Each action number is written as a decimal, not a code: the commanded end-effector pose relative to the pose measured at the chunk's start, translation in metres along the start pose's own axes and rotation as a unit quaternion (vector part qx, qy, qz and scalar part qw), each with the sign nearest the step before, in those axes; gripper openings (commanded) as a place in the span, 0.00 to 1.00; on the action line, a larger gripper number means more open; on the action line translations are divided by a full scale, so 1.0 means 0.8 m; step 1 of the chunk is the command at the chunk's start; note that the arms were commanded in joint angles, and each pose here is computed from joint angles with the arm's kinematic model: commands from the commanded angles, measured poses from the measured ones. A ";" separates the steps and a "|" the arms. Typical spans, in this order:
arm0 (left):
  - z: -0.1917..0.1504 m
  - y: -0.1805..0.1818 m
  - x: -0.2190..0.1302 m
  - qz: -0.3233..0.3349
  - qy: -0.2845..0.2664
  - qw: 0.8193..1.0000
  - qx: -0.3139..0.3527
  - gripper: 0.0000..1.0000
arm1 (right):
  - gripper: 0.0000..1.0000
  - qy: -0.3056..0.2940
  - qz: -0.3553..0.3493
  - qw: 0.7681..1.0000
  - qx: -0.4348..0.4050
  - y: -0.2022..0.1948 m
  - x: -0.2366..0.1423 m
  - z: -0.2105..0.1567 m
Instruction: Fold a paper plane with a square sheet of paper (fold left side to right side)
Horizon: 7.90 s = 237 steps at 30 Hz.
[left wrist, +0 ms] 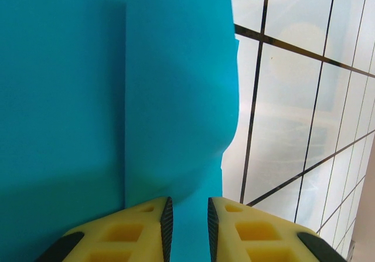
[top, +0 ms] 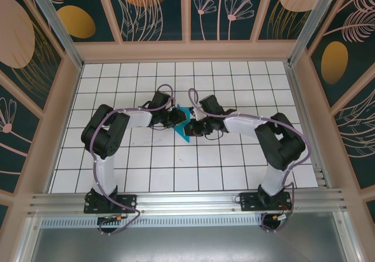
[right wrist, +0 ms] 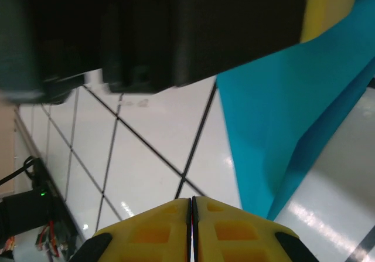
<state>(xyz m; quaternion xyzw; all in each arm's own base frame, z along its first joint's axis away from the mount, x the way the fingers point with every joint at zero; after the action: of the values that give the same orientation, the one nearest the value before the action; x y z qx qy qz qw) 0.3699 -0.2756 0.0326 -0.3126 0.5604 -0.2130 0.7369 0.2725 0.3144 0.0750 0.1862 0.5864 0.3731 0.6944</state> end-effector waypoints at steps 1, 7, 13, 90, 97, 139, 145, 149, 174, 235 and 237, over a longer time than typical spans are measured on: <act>-0.025 0.059 0.013 0.081 0.020 0.996 -0.022 0.26 | 0.12 0.004 -0.015 1.000 -0.003 -0.009 0.021 0.005; -0.022 0.053 0.010 0.078 0.017 0.997 -0.018 0.27 | 0.12 0.029 -0.062 0.998 0.014 -0.041 0.034 -0.015; -0.009 0.041 0.007 0.079 0.009 0.997 -0.005 0.32 | 0.10 0.062 -0.111 0.991 0.031 -0.072 0.038 -0.048; -0.083 -0.026 -0.005 -0.042 0.041 0.998 -0.023 0.32 | 0.00 0.065 -0.091 0.993 0.046 -0.108 0.039 -0.083; -0.081 -0.010 0.005 -0.016 0.036 0.999 -0.025 0.32 | 0.00 0.071 -0.099 0.991 0.047 -0.111 0.040 -0.086; 0.164 0.040 -0.030 0.074 -0.109 0.991 0.010 0.41 | 0.01 0.079 -0.099 0.991 0.043 -0.107 0.039 -0.092; 0.169 0.009 -0.078 0.060 -0.137 0.988 0.036 0.45 | 0.04 0.050 -0.068 0.996 0.020 -0.077 0.031 -0.063; 0.150 -0.017 -0.115 0.024 -0.154 0.987 0.049 0.46 | 0.13 0.002 -0.041 0.999 -0.012 -0.040 0.010 -0.029; 0.017 -0.034 -0.051 -0.076 -0.047 0.996 0.022 0.49 | 0.46 -0.148 0.006 0.989 -0.013 -0.030 -0.092 0.037; 0.059 -0.239 -0.193 -0.279 -0.117 0.945 0.121 0.22 | 0.35 -0.211 0.298 0.927 -0.082 0.109 -0.178 0.063; 0.060 -0.237 -0.192 -0.273 -0.118 0.947 0.124 0.25 | 0.27 -0.213 0.288 0.930 -0.078 0.104 -0.176 0.063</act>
<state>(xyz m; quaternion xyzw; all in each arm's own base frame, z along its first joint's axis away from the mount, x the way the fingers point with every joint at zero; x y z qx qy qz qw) 0.3848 -0.2961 0.2676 -0.3873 0.3467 -0.4153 0.7466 0.2876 0.2738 0.2279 0.3795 0.3374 0.5435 0.6684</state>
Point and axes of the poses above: each hand's point on the last joint's axis, 136 mm out from that joint toward the fingers, its own x axis out along the fingers, its own y axis along the line the jaws close on, z = x × y, the point moved 2 cm from there along -x, back along the fingers, and after that the axes turned 3 degrees about x, right-handed, at the moved point
